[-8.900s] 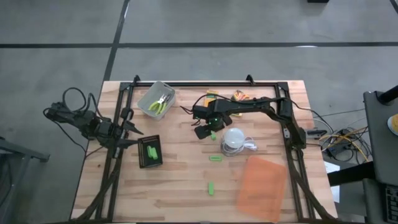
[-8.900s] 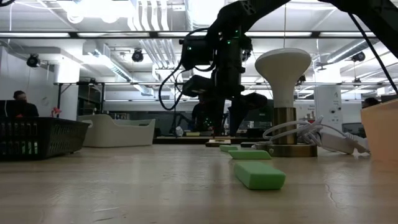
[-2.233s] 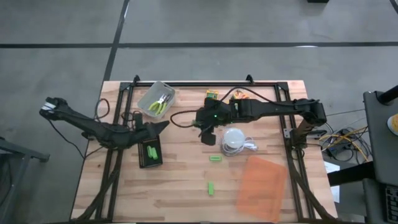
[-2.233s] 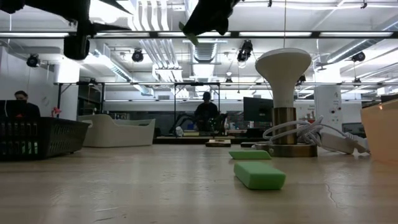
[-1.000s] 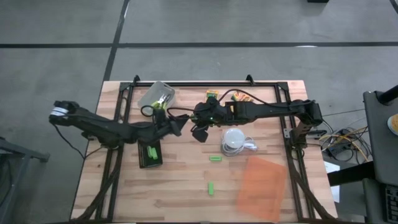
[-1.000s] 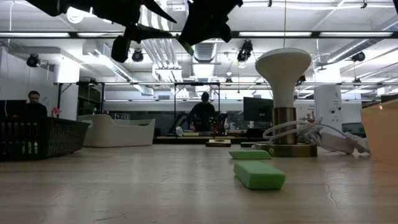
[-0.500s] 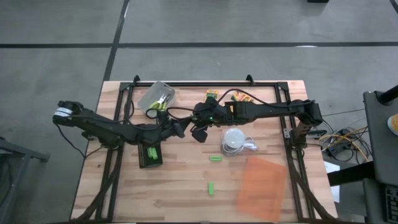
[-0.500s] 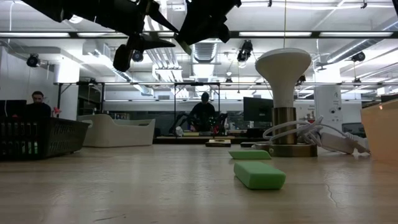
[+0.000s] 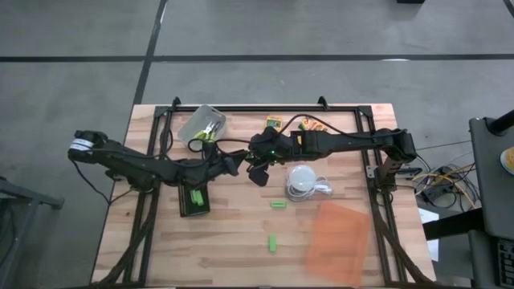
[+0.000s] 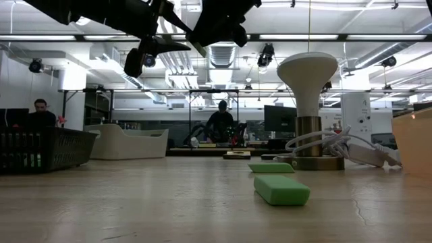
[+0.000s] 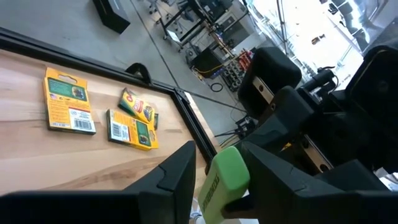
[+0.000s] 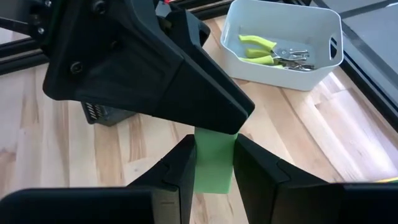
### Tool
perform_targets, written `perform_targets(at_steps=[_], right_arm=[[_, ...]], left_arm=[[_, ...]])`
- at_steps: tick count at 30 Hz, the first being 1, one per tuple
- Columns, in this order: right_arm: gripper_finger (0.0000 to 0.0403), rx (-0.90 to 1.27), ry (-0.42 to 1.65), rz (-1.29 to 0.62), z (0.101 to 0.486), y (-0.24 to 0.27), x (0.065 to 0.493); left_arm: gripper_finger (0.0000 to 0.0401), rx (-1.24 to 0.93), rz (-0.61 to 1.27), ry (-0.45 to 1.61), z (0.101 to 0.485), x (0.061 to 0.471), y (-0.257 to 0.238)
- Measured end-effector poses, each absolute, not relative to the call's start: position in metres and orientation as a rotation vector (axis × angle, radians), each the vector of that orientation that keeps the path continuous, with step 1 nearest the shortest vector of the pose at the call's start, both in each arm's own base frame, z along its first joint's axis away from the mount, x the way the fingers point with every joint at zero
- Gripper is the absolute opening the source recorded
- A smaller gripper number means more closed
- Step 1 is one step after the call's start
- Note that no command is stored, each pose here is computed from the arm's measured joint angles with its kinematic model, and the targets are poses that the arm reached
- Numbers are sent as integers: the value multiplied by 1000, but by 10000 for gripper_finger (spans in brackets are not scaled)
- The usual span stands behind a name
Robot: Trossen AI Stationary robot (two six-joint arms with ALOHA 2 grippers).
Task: Pick & Place School Supplies
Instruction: Put the green eraser into the black bin
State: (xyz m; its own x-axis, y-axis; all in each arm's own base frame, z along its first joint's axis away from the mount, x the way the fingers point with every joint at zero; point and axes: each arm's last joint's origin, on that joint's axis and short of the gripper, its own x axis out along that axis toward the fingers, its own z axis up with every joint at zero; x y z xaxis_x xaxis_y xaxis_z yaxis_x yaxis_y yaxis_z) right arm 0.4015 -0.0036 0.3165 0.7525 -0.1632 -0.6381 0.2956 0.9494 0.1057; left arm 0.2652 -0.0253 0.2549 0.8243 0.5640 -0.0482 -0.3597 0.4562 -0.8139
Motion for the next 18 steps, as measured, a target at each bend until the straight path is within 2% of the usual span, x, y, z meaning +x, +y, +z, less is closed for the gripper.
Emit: perform_targets(at_steps=[9, 18], right_arm=[[93, 206, 674, -250, 317, -3, 402], [93, 206, 674, -250, 317, -3, 402]], left_arm=[[128, -938, 574, -242, 255, 265, -25], [74, -945, 568, -244, 255, 265, -25]])
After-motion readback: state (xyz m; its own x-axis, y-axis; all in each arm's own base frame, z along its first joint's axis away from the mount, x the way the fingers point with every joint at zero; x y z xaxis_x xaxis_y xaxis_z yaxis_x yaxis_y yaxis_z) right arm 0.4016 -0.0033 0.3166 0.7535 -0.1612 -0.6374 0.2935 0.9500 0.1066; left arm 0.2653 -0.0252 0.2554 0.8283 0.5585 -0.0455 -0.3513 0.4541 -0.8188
